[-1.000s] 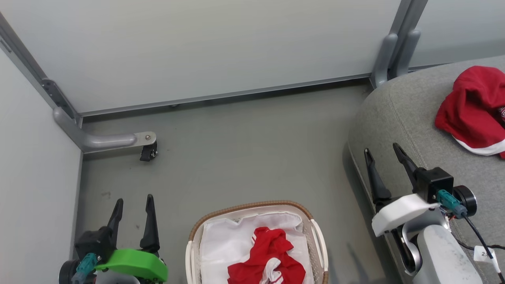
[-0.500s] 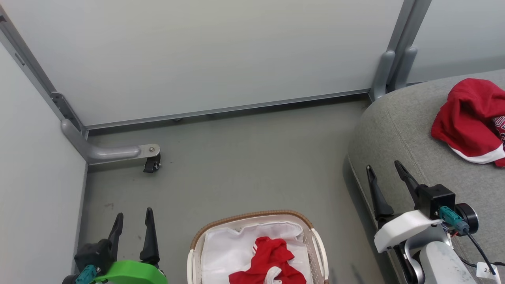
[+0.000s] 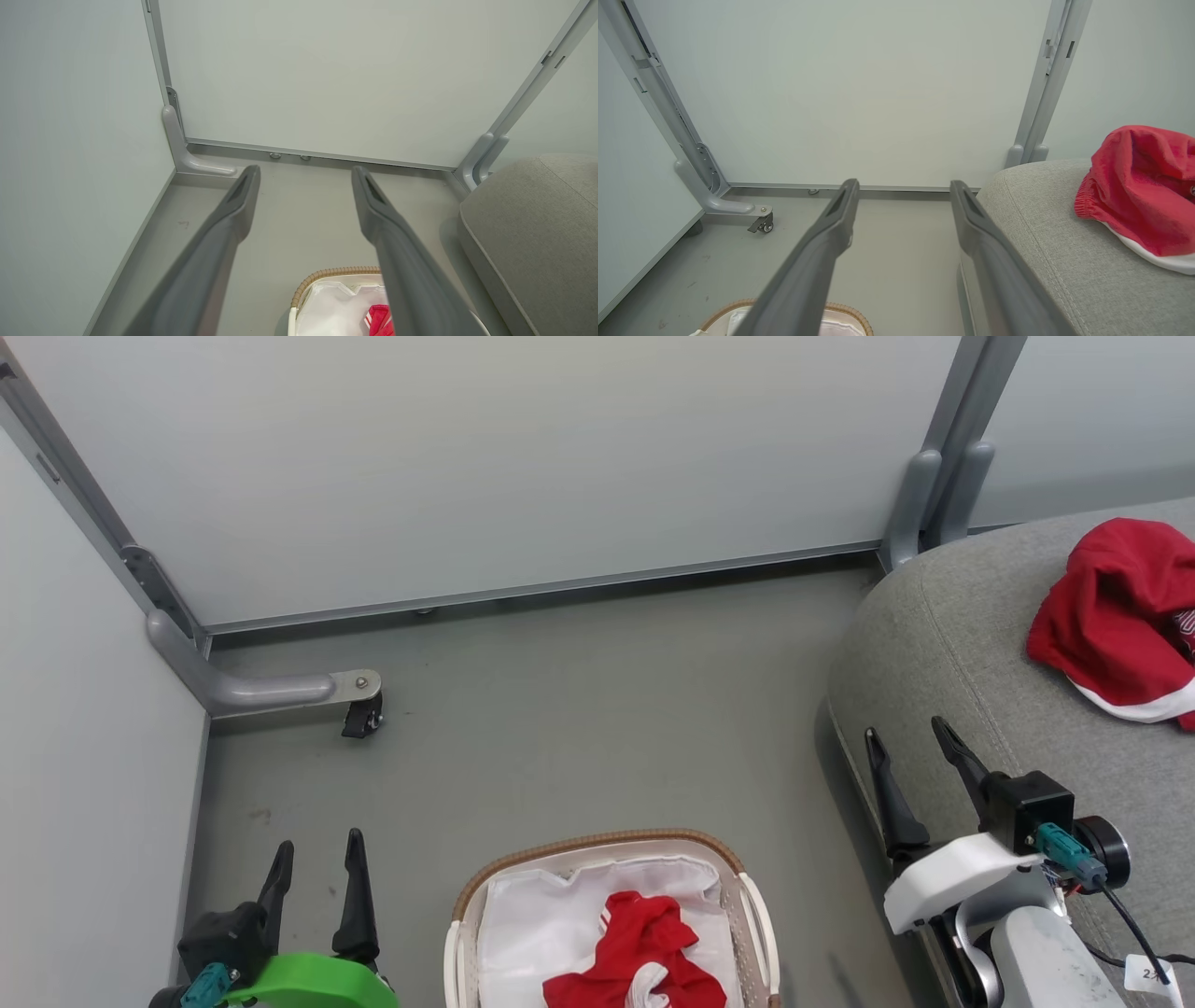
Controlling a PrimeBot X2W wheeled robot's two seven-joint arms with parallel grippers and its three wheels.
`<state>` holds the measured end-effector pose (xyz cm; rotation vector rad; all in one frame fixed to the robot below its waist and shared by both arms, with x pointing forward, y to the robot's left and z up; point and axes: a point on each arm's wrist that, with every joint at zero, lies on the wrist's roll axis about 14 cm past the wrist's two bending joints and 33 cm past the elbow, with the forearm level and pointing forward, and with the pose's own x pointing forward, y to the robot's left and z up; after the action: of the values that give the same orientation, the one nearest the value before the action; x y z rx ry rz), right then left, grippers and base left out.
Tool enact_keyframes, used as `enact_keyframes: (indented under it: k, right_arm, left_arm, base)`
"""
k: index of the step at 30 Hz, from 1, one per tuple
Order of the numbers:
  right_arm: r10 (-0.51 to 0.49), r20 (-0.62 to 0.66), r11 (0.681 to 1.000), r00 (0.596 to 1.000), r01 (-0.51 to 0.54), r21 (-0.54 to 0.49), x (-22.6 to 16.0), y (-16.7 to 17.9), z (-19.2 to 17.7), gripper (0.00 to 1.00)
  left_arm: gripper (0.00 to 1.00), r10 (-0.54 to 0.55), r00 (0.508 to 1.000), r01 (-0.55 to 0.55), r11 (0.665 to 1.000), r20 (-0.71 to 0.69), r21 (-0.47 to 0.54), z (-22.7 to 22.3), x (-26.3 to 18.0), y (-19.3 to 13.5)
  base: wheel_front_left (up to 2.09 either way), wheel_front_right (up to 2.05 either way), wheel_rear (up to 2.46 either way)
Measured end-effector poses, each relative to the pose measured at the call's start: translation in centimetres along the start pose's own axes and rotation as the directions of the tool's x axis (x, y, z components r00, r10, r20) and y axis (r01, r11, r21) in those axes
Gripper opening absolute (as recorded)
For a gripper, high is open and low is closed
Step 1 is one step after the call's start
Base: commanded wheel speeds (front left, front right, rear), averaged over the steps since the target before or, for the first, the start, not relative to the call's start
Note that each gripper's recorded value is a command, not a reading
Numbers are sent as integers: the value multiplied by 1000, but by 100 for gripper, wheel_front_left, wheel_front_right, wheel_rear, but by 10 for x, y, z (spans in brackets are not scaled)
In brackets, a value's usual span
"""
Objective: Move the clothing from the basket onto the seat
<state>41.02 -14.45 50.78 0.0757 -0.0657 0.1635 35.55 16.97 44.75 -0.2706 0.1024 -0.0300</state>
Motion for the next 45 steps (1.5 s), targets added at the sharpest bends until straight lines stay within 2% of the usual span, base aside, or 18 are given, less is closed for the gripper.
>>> enact_keyframes:
  k: [13, 18, 25, 31, 37, 45]
  right_arm:
    - [-9, 11, 1000, 1000, 9, -2, 8, -5, 2, 100]
    - [-29, 34, 999, 999, 30, -14, 24, -15, 8, 100]
    - [-62, 56, 997, 997, 64, -44, 51, -34, 7, 100]
    - [-99, 61, 993, 993, 103, -60, 69, -53, -2, 100]
    - [-126, 52, 988, 991, 130, -79, 87, -71, -19, 100]
    - [-153, 10, 986, 988, 153, -69, 102, -89, -55, 100]
  left_arm:
    - [100, -48, 999, 48, 999, -23, 20, -6, 12, -13]
    - [100, -153, 986, 158, 986, -70, 59, -18, 35, -44]
    - [100, -317, 924, 336, 940, -213, 62, -62, 66, -94]
    - [100, -423, 805, 486, 872, -415, 55, -130, 66, -125]
    - [100, -477, 632, 613, 790, -611, 17, -204, 47, -137]
    - [100, -502, 422, 714, 697, -755, -64, -275, 22, -140]
  base:
    - [0, 0, 0]
    - [0, 0, 0]
    - [0, 0, 0]
    - [0, 0, 0]
    - [0, 0, 0]
    - [0, 0, 0]
